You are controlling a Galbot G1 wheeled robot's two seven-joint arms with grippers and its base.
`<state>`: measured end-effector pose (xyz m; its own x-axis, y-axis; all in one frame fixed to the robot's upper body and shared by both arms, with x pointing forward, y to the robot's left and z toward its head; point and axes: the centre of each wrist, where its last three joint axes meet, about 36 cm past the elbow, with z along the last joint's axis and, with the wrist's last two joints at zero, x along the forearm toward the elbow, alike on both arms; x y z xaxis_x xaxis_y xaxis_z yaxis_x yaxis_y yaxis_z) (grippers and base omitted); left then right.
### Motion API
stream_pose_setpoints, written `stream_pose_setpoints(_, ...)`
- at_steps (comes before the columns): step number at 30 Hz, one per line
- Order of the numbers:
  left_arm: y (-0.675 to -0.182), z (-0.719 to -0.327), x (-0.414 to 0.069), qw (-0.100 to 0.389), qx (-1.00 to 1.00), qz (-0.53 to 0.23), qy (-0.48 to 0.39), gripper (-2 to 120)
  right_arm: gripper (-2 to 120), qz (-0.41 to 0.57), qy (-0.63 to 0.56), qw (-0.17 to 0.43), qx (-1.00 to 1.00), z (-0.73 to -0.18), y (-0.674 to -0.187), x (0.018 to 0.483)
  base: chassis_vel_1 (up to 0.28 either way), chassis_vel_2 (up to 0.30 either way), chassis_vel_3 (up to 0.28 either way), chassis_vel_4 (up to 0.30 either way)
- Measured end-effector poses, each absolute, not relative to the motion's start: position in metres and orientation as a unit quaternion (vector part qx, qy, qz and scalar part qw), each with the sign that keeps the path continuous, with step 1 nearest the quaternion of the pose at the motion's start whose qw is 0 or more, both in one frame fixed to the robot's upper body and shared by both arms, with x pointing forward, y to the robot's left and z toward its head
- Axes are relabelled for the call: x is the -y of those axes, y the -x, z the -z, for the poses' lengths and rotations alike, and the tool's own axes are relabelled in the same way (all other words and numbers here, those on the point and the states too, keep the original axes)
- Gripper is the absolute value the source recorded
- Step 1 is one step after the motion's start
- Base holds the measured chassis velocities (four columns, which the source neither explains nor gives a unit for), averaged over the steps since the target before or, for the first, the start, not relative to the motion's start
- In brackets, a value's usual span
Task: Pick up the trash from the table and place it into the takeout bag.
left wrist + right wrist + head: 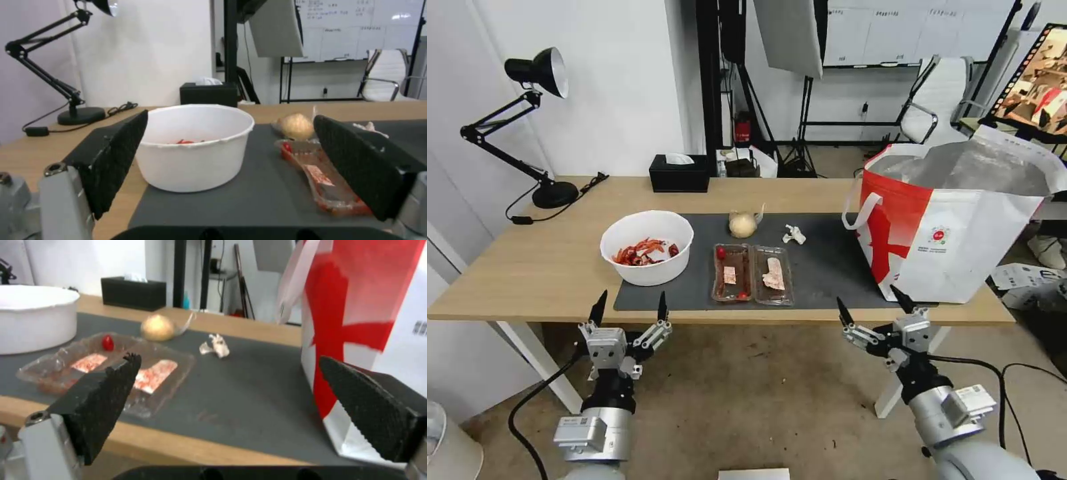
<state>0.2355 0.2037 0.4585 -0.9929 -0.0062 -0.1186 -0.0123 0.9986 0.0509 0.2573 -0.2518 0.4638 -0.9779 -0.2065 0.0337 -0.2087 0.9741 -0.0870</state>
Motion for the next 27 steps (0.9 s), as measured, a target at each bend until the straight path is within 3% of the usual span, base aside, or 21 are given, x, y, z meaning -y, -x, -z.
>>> stream_pose_setpoints(11, -0.234, -0.456, -0.205, 0.052, -0.998, -0.029, -0.009, 100, 100, -0.011, -0.110, 0.027, 0.994, -0.463, -0.260, 0.250, 0.000, 0.000, 0.000, 0.000)
stream_pose_setpoints(19, -0.234, -0.455, -0.214, 0.045, -0.998, -0.038, -0.015, 100, 100, 0.376, -0.144, 0.112, 0.909, -0.488, -0.284, 0.209, 0.000, 0.000, 0.000, 0.000)
stream_pose_setpoints(27, -0.231, -0.451, -0.220, 0.036, -0.998, -0.044, -0.010, 100, 100, 0.486, -0.160, 0.191, 0.838, -0.473, -0.329, 0.159, 0.000, 0.000, 0.000, 0.000)
